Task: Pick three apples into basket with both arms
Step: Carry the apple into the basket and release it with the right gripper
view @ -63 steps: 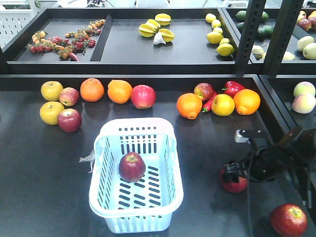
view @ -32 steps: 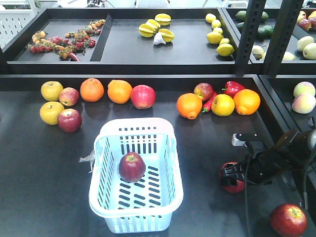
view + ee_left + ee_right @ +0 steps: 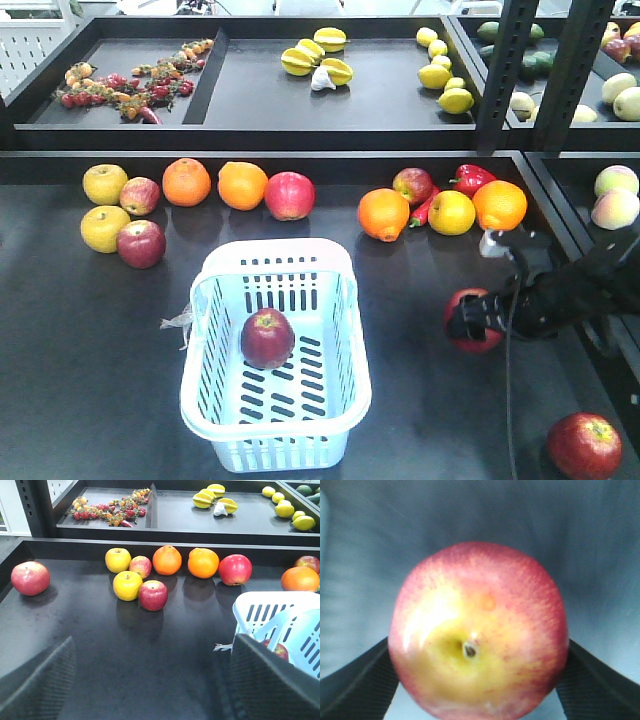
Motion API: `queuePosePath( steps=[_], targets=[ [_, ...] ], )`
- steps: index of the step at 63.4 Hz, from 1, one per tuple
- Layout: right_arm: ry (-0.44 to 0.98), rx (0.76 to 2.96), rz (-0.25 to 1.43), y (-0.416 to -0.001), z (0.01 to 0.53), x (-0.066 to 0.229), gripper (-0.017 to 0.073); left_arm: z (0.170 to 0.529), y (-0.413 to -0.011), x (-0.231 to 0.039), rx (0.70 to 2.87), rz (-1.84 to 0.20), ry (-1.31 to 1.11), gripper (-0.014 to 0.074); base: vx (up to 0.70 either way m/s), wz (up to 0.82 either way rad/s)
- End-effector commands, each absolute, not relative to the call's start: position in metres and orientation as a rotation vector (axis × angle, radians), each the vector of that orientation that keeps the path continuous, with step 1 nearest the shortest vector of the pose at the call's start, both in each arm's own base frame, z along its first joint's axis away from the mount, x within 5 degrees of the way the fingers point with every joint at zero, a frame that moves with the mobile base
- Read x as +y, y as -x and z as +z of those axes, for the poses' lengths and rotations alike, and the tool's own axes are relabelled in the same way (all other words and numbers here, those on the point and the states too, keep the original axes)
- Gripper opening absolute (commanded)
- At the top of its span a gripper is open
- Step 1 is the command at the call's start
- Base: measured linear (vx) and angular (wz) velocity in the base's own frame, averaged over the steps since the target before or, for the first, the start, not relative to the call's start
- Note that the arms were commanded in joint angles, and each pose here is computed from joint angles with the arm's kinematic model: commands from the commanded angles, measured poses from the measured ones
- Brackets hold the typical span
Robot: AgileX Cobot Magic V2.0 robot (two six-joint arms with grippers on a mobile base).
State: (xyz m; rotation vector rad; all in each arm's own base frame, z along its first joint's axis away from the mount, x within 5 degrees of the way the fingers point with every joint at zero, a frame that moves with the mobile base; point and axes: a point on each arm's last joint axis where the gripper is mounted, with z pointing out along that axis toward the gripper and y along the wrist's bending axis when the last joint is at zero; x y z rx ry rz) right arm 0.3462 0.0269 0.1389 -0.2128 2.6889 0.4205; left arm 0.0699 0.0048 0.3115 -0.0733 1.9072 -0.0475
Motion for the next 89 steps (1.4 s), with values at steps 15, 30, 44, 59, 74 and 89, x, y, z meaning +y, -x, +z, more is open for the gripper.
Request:
queuePosePath(
  steps=[15, 30, 44, 59, 74, 89],
  targets=[
    [0.337, 2.548, 0.618, -0.310, 0.240, 0.042, 0.0437, 0.323, -0.072, 0.003, 1.838, -0.064, 0.057, 0.0593, 0.00, 0.00],
    [0.561, 2.433, 0.674, -0.275, 0.284, 0.077, 0.0437, 0.323, -0.072, 0.003, 1.838, -0.064, 0.057, 0.0593, 0.00, 0.00],
    [0.764, 2.286, 0.677, -0.257, 0.294, 0.140, 0.0437, 0.323, -0.072, 0.003, 1.838, -0.064, 0.057, 0.0593, 0.00, 0.00],
    [0.828, 2.178, 0.626, -0.256, 0.276, 0.195, 0.0437, 0.323, -0.072, 0.003, 1.838, -0.064, 0.057, 0.0593, 0.00, 0.00],
    [0.793, 2.258, 0.601, -0.269, 0.242, 0.210, 0.0468, 0.323, -0.072, 0.003, 1.838, -0.064, 0.057, 0.0593, 0.00, 0.00],
    [0.788, 2.306, 0.600, -0.272, 0.228, 0.213, 0.0612, 0.323, -0.072, 0.003, 1.838, -0.064, 0.057, 0.0593, 0.00, 0.00]
  ],
)
